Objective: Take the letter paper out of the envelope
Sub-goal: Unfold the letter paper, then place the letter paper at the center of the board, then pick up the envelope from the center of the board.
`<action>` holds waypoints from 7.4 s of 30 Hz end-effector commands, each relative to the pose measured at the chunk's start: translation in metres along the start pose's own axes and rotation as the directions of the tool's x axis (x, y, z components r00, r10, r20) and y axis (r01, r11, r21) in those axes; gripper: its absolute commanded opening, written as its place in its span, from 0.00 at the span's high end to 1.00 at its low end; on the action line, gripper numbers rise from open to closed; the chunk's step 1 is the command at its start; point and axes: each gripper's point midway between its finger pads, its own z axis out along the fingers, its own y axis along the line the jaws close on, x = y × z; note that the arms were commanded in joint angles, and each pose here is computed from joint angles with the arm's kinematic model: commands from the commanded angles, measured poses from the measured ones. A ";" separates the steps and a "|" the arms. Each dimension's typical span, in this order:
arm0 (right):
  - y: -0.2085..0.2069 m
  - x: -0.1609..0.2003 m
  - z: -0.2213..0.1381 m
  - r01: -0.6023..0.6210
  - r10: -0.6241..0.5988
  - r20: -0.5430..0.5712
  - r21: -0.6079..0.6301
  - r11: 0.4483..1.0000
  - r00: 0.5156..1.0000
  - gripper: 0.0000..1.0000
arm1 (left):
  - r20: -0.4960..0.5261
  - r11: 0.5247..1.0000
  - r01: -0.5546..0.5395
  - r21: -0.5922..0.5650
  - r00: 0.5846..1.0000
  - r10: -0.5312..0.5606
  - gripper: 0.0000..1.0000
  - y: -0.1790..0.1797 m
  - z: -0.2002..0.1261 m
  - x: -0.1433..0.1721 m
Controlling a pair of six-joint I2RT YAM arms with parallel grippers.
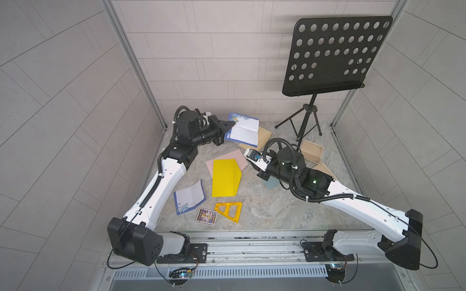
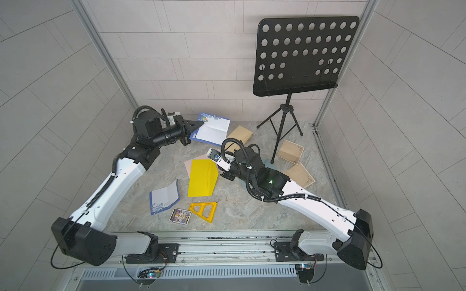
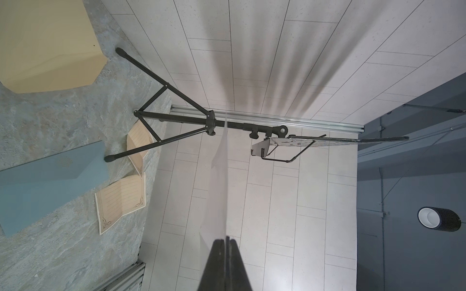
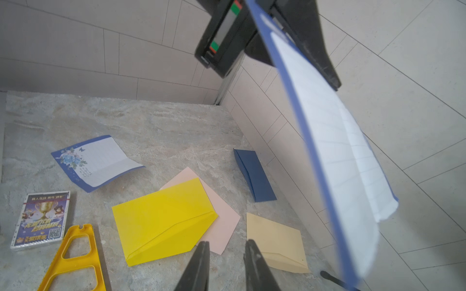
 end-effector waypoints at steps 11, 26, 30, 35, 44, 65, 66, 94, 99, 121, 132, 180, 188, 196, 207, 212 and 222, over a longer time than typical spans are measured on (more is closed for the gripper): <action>-0.072 0.003 -0.027 -0.491 0.478 0.114 0.157 0.857 0.871 0.56 | 0.199 0.928 -0.236 -0.288 0.934 0.299 1.00 0.056 -0.013 -0.046; -0.049 0.035 -0.012 -0.661 0.658 0.065 0.112 0.742 0.750 0.54 | 0.474 0.738 -0.030 -0.674 0.749 0.463 1.00 0.167 -0.071 -0.178; -0.047 0.040 -0.014 -0.669 0.668 0.055 0.114 0.734 0.742 0.54 | 0.546 0.759 0.056 -0.649 0.728 0.414 1.00 0.189 -0.089 -0.217; -0.046 0.044 -0.014 -0.667 0.667 0.045 0.124 0.735 0.743 0.54 | 0.548 0.744 0.092 -0.662 0.737 0.396 1.00 0.214 -0.090 -0.259; -0.047 0.051 -0.008 -0.667 0.672 0.022 0.145 0.731 0.740 0.54 | 0.585 0.789 0.127 -0.601 0.742 0.327 1.00 0.258 -0.070 -0.333; -0.058 0.072 -0.003 -0.693 0.708 -0.018 0.190 0.696 0.706 0.54 | 0.477 0.635 0.177 -0.752 0.811 0.339 1.00 0.356 -0.077 -0.336; -0.059 0.072 -0.004 -0.693 0.709 -0.018 0.191 0.695 0.705 0.54 | 0.472 0.630 0.176 -0.756 0.814 0.339 1.00 0.358 -0.077 -0.336; -0.063 0.071 -0.003 -0.731 0.747 -0.015 0.191 0.655 0.665 0.51 | 0.462 0.590 0.186 -0.786 0.811 0.360 0.44 0.328 -0.111 -0.305; -0.072 0.089 -0.004 -0.778 0.807 -0.014 0.256 0.574 0.590 0.51 | 0.485 0.637 0.189 -0.748 0.811 0.328 0.40 0.311 -0.113 -0.284; -0.089 0.296 0.018 -0.769 0.976 0.203 0.611 -0.191 -0.081 0.48 | -0.035 0.765 -0.141 -0.629 0.988 0.152 0.35 0.229 0.029 0.015; -0.082 0.345 0.052 -0.738 0.958 0.168 0.612 -0.285 -0.231 0.50 | -0.154 0.780 -0.183 -0.599 0.982 0.111 0.35 0.217 0.005 0.056; -0.070 0.138 0.021 -0.754 0.937 -0.066 0.613 -0.234 -0.344 1.00 | -0.513 -0.054 -0.957 -0.285 0.105 0.852 0.09 0.138 0.027 0.122; -0.061 0.115 0.023 -0.779 0.928 -0.095 0.578 -0.243 -0.360 1.00 | -0.540 -0.116 -0.956 -0.270 0.050 0.840 0.12 0.146 0.041 0.118; -0.059 0.102 0.020 -0.789 0.921 -0.108 0.559 -0.254 -0.374 1.00 | -0.571 -0.128 -0.956 -0.265 0.048 0.820 0.22 0.155 0.046 0.116; -0.060 0.094 0.021 -0.796 0.921 -0.118 0.551 -0.250 -0.371 1.00 | -0.571 -0.083 -0.964 -0.253 0.080 0.817 0.57 0.155 0.042 0.115; -0.060 0.091 0.025 -0.803 0.921 -0.127 0.543 -0.247 -0.369 1.00 | -0.556 -0.041 -0.966 -0.257 0.113 0.823 0.79 0.152 0.042 0.116; -0.065 0.082 0.031 -0.828 0.929 -0.142 0.513 -0.226 -0.341 1.00 | -0.502 0.132 -0.950 -0.283 0.264 0.824 1.00 0.139 0.042 0.111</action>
